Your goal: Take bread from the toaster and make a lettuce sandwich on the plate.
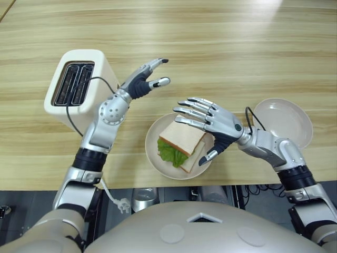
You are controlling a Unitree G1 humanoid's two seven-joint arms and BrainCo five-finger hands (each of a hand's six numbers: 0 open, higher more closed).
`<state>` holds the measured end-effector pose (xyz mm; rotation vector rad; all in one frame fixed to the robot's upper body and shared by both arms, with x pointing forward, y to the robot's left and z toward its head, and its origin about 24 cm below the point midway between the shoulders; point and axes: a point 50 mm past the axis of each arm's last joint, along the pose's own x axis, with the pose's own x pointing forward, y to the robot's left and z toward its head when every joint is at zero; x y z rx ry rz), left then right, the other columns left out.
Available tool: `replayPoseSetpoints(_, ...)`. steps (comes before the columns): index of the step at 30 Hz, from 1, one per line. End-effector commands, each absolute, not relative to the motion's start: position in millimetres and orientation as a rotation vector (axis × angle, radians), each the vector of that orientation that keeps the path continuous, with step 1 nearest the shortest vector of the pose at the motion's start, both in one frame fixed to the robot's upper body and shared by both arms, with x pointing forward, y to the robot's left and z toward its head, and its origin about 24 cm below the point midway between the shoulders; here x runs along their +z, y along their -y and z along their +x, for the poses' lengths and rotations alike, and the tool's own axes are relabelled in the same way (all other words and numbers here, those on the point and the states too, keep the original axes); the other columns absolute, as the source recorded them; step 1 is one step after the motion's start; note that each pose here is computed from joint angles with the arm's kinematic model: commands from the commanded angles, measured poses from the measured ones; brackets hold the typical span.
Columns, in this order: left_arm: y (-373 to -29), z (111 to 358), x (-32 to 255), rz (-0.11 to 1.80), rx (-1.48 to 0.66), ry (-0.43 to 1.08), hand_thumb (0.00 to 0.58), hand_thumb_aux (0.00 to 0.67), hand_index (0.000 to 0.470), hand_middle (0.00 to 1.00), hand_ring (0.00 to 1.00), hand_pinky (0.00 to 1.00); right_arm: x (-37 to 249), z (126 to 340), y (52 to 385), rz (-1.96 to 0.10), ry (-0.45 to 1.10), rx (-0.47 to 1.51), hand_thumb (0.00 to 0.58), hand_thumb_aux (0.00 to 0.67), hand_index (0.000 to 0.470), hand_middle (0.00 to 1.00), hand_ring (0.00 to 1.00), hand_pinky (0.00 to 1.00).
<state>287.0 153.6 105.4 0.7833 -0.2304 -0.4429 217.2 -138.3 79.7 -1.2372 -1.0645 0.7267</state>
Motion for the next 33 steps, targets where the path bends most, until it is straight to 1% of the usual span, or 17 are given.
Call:
replayPoseSetpoints(1, -166.5, 275.1, 114.1, 0.755, -0.377, 0.244, 0.000, 0.000, 0.000, 0.00, 0.00, 0.00, 74.1, 216.4, 142.5, -1.288, 1.069, 0.704, 0.000, 0.000, 0.000, 0.00, 0.00, 0.00)
replayPoseSetpoints(4, -171.4, 254.6, 116.8, 0.720, -0.357, 0.273, 0.000, 0.000, 0.000, 0.00, 0.00, 0.00, 74.3, 219.5, 150.7, -1.267, 1.045, 0.631, 0.000, 0.000, 0.000, 0.00, 0.00, 0.00)
replayPoseSetpoints(6, -166.8, 233.3, 117.1, 0.642, -0.446, 0.302, 0.000, 0.000, 0.000, 0.00, 0.00, 0.00, 76.0, 221.7, 159.2, -1.141, 0.965, 0.561, 0.000, 0.000, 0.000, 0.00, 0.00, 0.00)
replayPoseSetpoints(7, -164.1, 222.0, 116.9, 0.584, -0.512, 0.311, 0.128, 0.079, 0.054, 0.00, 0.00, 0.00, 76.8, 221.3, 162.6, -1.045, 0.918, 0.536, 0.187, 0.118, 0.081, 0.00, 0.00, 0.00)
replayPoseSetpoints(8, -163.2, 210.6, 116.9, 0.516, -0.567, 0.313, 0.432, 0.331, 0.227, 0.00, 0.00, 0.00, 78.5, 219.6, 164.9, -0.932, 0.873, 0.520, 0.464, 0.370, 0.254, 0.00, 0.00, 0.00)
replayPoseSetpoints(9, -166.2, 202.2, 116.4, 0.455, -0.584, 0.299, 0.570, 0.583, 0.400, 0.31, 0.31, 0.31, 80.5, 216.6, 166.0, -0.821, 0.834, 0.521, 0.558, 0.539, 0.370, 0.00, 0.00, 0.00)
replayPoseSetpoints(10, -171.2, 195.6, 114.2, 0.422, -0.588, 0.274, 0.570, 0.583, 0.400, 0.31, 0.31, 0.31, 82.0, 213.3, 166.6, -0.717, 0.787, 0.530, 0.558, 0.539, 0.370, 0.00, 0.00, 0.00)
replayPoseSetpoints(11, -176.5, 188.8, 110.0, 0.397, -0.594, 0.238, 0.580, 0.670, 0.460, 1.00, 1.00, 1.00, 83.3, 210.1, 166.8, -0.593, 0.723, 0.543, 0.580, 0.670, 0.460, 1.00, 1.00, 1.00)
replayPoseSetpoints(13, -182.0, 175.6, 102.1, 0.344, -0.623, 0.174, 0.580, 0.670, 0.460, 1.00, 1.00, 1.00, 85.4, 206.6, 169.7, -0.392, 0.601, 0.565, 0.580, 0.670, 0.460, 1.00, 1.00, 1.00)
replayPoseSetpoints(16, -181.1, 151.0, 93.1, 0.254, -0.730, 0.076, 0.580, 0.670, 0.460, 1.00, 1.00, 1.00, 90.8, 203.6, 180.0, -0.187, 0.469, 0.611, 0.580, 0.670, 0.460, 1.00, 1.00, 1.00)
replayPoseSetpoints(17, -180.8, 142.6, 88.5, 0.239, -0.776, 0.030, 0.580, 0.670, 0.460, 1.00, 1.00, 1.00, 91.5, 202.1, 183.9, -0.144, 0.427, 0.639, 0.580, 0.670, 0.460, 1.00, 1.00, 1.00)
replayPoseSetpoints(19, -184.2, 130.4, 74.6, 0.292, -0.842, -0.089, 0.580, 0.670, 0.460, 1.00, 1.00, 1.00, 84.5, 198.6, 191.7, -0.149, 0.316, 0.749, 0.580, 0.670, 0.460, 1.00, 1.00, 1.00)
replayPoseSetpoints(21, -190.1, 126.6, 62.8, 0.398, -0.871, -0.173, 0.580, 0.670, 0.460, 1.00, 1.00, 1.00, 71.5, 197.0, 201.0, -0.274, 0.224, 0.842, 0.580, 0.670, 0.460, 1.00, 1.00, 1.00)
replayPoseSetpoints(23, -196.3, 128.0, 55.4, 0.482, -0.892, -0.230, 0.580, 0.670, 0.460, 1.00, 1.00, 1.00, 61.9, 193.5, 207.9, -0.419, 0.140, 0.949, 0.580, 0.670, 0.460, 1.00, 1.00, 1.00)
replayPoseSetpoints(25, -200.1, 129.8, 49.7, 0.575, -0.919, -0.268, 0.580, 0.670, 0.460, 1.00, 1.00, 1.00, 56.4, 188.5, 210.8, -0.541, 0.075, 1.052, 0.580, 0.670, 0.460, 1.00, 1.00, 1.00)
replayPoseSetpoints(28, -205.1, 129.8, 36.6, 0.781, -0.951, -0.322, 0.580, 0.670, 0.460, 1.00, 1.00, 1.00, 45.7, 183.1, 215.1, -0.738, -0.018, 1.177, 0.580, 0.670, 0.460, 1.00, 1.00, 1.00)
replayPoseSetpoints(33, -207.2, 119.7, 28.9, 0.882, -1.025, -0.362, 0.580, 0.670, 0.460, 1.00, 1.00, 1.00, 31.3, 169.9, 224.4, -0.888, -0.150, 1.286, 0.580, 0.670, 0.460, 1.00, 1.00, 1.00)
